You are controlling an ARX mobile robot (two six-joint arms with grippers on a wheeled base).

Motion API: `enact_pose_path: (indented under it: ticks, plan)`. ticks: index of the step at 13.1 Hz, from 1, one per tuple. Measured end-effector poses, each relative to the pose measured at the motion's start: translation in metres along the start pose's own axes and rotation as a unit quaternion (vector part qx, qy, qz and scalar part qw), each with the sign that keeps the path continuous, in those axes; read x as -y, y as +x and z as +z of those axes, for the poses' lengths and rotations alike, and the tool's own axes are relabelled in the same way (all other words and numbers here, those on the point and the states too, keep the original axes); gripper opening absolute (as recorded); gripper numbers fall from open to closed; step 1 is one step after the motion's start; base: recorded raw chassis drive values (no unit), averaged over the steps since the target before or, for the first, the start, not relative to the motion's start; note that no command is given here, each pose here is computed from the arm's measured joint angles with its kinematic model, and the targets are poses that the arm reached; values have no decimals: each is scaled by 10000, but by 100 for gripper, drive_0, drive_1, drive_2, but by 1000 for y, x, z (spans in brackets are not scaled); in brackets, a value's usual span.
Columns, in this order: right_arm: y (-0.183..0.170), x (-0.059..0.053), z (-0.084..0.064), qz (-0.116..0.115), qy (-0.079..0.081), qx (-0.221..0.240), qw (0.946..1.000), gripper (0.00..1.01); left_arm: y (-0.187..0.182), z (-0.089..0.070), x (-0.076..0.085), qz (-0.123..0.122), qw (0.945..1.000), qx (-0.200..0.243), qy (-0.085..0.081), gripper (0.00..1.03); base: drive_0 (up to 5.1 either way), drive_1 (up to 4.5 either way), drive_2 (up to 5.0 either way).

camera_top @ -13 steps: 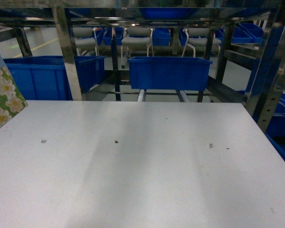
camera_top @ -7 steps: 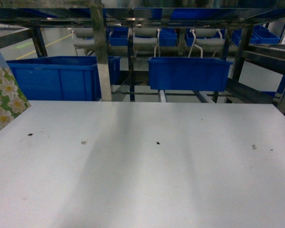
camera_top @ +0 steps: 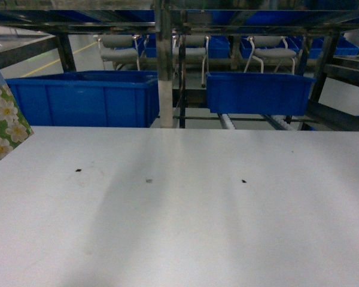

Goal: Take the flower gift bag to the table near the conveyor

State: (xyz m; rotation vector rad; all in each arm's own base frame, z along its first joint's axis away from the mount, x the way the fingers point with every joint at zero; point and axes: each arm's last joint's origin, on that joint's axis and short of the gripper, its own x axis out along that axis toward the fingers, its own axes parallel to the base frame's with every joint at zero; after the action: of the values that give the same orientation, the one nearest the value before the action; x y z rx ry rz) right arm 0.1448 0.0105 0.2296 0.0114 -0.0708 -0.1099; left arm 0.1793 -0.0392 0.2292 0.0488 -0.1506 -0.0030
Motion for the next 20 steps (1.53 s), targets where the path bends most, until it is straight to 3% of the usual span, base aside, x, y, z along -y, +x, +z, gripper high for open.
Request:
enact_pose_path:
  ticks: [3,6,9,15,20]
  plan:
    - [0,0,0,2,-1,-6,10000,2,0,0,0,-2,10000,-18,5,2,-495,241,241]
    - [0,0,0,51,4,17,10000,2,0,0,-1,77,10000,4,4,2,0,0,0]
    - [0,0,0,-2,0,7,10000,2,0,0,0,0,10000,2,0,2,0,0,0]
    - [0,0,0,0,3,20,10000,2,0,0,0,-4,10000,-3,1,2,-4,404,-412]
    - [0,0,0,0,2,15,10000,2,0,-1,0,-5,10000,-16,4,2,0,0,0]
